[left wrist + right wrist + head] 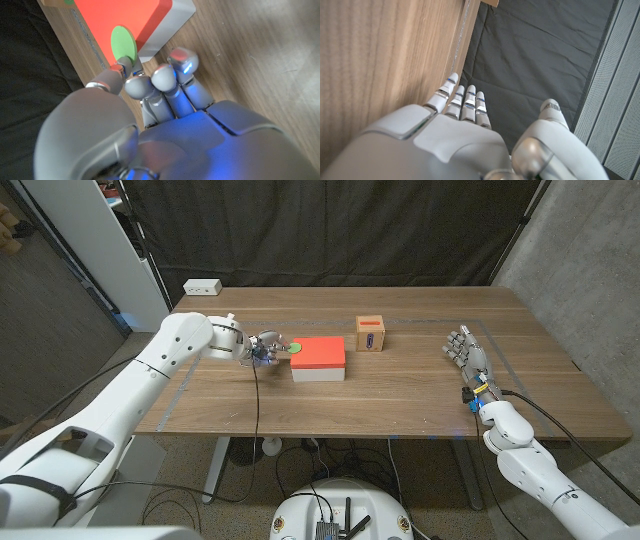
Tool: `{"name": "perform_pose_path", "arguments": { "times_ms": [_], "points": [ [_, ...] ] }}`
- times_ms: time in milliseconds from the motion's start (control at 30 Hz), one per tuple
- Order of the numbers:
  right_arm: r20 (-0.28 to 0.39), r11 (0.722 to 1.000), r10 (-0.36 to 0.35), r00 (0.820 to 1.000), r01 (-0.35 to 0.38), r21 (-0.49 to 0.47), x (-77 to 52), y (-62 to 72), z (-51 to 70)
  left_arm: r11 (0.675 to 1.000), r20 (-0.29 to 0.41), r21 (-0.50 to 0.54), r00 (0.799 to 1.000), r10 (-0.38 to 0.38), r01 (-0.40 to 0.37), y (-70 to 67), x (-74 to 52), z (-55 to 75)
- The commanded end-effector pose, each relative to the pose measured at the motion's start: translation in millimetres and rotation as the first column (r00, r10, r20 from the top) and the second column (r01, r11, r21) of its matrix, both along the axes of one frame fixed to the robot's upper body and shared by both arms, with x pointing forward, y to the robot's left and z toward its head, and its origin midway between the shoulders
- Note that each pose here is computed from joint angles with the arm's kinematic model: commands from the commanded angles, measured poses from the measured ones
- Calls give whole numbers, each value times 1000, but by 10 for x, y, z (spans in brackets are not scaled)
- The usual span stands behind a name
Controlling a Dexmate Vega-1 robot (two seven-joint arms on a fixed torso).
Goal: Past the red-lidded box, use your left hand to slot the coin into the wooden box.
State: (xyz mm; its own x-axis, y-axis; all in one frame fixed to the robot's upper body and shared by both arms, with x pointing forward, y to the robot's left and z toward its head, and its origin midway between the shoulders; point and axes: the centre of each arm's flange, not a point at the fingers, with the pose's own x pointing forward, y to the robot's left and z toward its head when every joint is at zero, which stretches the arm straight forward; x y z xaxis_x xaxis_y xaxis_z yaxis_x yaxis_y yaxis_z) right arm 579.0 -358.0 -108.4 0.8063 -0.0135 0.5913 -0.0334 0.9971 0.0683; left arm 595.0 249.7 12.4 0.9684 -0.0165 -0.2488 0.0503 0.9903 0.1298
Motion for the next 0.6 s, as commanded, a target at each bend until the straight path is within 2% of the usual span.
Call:
{"name": "perform_pose_path", "arguments": {
  "times_ms": [33,367,600],
  "points": [
    [0,1000,-2,1000,2,-14,-7,65,25,999,34,-54,999,2,0,59,-8,-81],
    [3,1000,-11,1000,11,-25,-39,141,85,993,89,-110,996,-20,30,152,16,-141],
    [6,1000,-23,1000,23,-16,-67,170,114,993,146,-105,988,-41,56,240,0,-70]
  ]
}}
